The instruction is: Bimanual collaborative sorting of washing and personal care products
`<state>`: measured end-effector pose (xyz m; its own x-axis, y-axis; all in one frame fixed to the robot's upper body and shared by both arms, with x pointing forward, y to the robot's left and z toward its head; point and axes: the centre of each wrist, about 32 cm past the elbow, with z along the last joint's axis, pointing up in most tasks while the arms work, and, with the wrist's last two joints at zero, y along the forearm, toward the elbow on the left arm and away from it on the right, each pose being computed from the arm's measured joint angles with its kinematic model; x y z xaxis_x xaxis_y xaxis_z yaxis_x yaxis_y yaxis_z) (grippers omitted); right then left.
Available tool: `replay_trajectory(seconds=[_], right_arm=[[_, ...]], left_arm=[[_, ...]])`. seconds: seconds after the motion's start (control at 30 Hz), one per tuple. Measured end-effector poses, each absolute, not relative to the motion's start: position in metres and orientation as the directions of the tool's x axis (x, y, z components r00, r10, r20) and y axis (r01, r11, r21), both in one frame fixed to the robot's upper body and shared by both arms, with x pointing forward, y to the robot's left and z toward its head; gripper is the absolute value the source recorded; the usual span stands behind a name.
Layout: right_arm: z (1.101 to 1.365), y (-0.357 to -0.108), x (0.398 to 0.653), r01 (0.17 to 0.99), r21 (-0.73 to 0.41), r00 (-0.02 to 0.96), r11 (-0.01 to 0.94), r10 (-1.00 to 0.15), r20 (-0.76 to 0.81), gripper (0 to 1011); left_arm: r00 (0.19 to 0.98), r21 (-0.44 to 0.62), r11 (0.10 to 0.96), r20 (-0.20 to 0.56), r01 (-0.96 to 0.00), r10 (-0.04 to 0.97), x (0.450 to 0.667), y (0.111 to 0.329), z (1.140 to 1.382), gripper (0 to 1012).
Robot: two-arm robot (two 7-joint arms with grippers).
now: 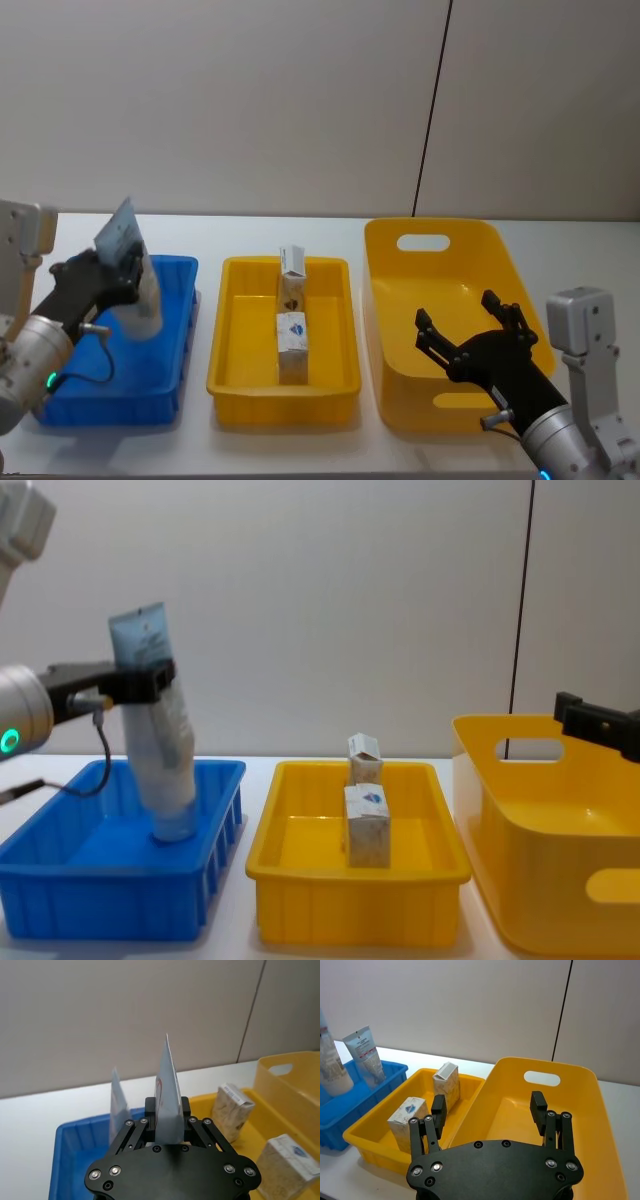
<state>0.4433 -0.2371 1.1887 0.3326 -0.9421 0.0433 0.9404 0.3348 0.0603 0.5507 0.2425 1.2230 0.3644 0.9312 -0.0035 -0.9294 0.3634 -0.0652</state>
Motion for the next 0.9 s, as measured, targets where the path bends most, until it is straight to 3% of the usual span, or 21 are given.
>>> replay_trajectory(seconds=[0.9], right_arm=[[1.189, -0.237, 0.443, 0.94, 0.06, 0.333, 0.335, -0.942, 0.043, 1002]], left_arm=[[0.692, -0.193, 0.684, 0.036, -0.703, 0.721, 0.567, 0.24, 1.261, 237]])
